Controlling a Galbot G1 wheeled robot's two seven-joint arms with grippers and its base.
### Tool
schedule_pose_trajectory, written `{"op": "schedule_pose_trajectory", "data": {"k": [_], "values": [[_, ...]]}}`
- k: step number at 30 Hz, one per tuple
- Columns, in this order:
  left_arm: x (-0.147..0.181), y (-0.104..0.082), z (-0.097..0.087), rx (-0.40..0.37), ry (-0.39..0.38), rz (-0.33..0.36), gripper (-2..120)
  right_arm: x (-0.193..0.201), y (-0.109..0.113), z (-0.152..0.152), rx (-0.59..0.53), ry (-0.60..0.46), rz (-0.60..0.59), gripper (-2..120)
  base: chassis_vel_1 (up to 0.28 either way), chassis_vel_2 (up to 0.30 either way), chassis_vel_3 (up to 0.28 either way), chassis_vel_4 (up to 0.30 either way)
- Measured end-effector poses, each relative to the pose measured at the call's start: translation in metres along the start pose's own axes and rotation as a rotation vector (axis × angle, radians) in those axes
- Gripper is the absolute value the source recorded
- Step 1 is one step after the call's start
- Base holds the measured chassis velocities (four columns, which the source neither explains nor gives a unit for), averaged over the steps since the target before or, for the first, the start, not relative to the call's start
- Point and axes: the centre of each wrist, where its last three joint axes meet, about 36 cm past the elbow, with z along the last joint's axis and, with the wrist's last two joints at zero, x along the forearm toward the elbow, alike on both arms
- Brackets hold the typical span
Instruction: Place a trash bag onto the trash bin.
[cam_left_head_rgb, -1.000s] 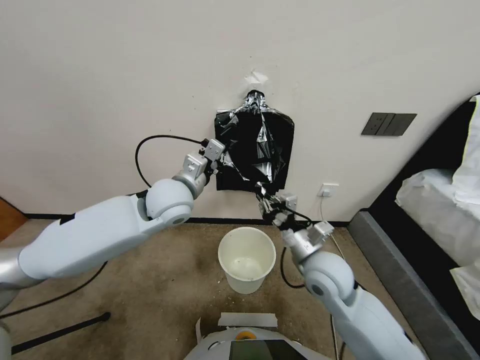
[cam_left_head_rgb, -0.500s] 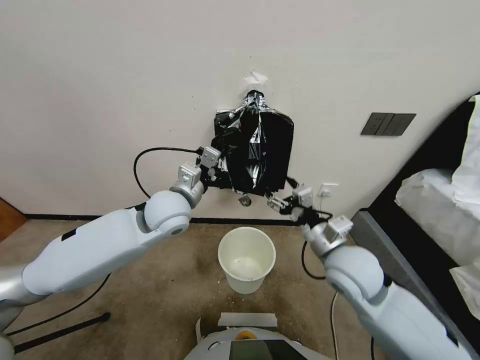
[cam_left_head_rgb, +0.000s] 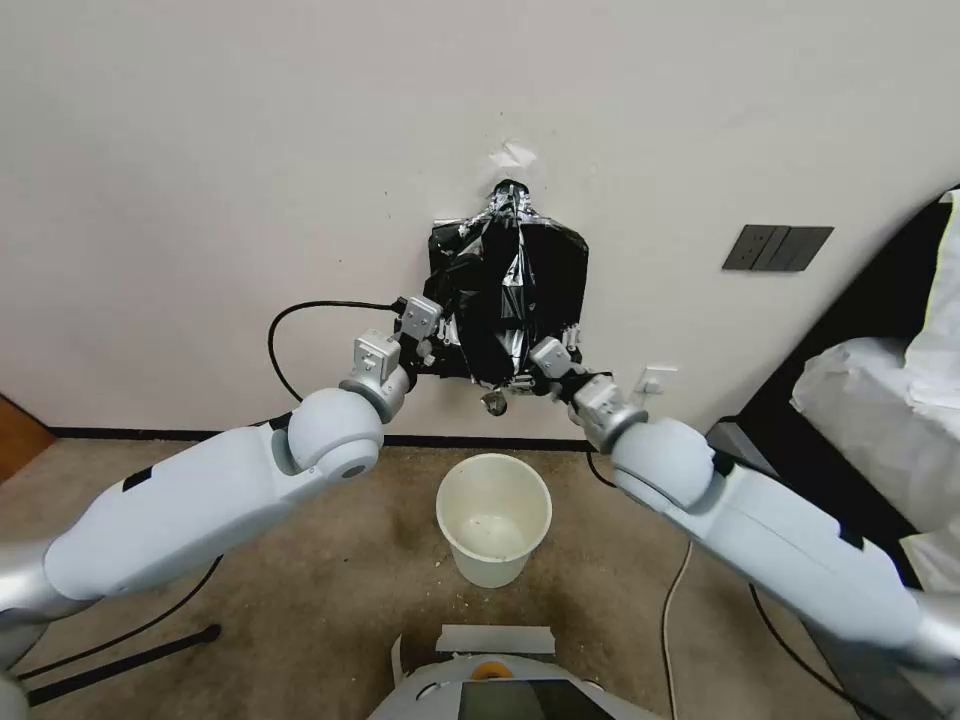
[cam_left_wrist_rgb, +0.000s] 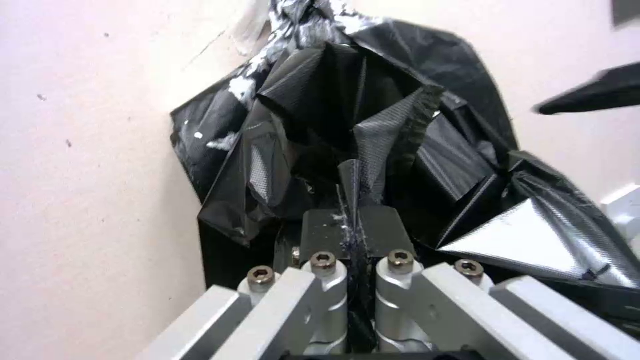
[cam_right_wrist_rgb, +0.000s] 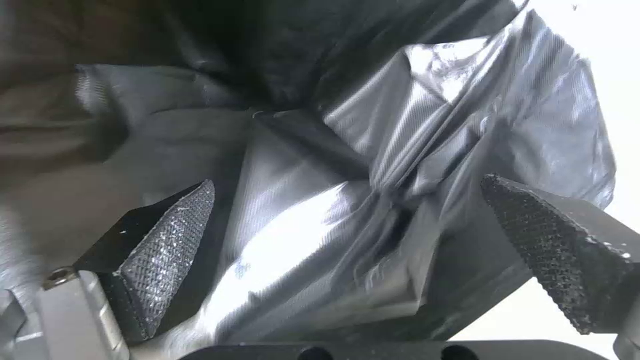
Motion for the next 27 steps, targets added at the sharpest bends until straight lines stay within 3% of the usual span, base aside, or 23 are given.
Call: {"op": "schedule_pose_trajectory", "data": {"k": [7, 18, 23, 27], "values": [[0.002, -0.002, -0.004, 0.004, -0.012, 0.010, 0, -0.008, 0.004, 0.007, 0.089, 0.019, -0.009, 92, 0.000, 0.000, 0.000, 0.000], [0.011, -0.003, -0.008, 0.007, -0.021, 0.020, 0, -0.012, -0.002, 0.016, 0.255, 0.015, 0.048, 49, 0.000, 0.000, 0.000, 0.000], [0.013, -0.003, -0.006, 0.012, -0.015, 0.017, 0, -0.007, -0.002, 0.018, 0.240, 0.022, 0.042, 34, 0.000, 0.000, 0.000, 0.000], [0.016, -0.002, -0.004, 0.016, -0.011, 0.014, 0, 0.000, -0.003, 0.017, 0.147, 0.034, 0.055, 15, 0.000, 0.000, 0.000, 0.000]]}}
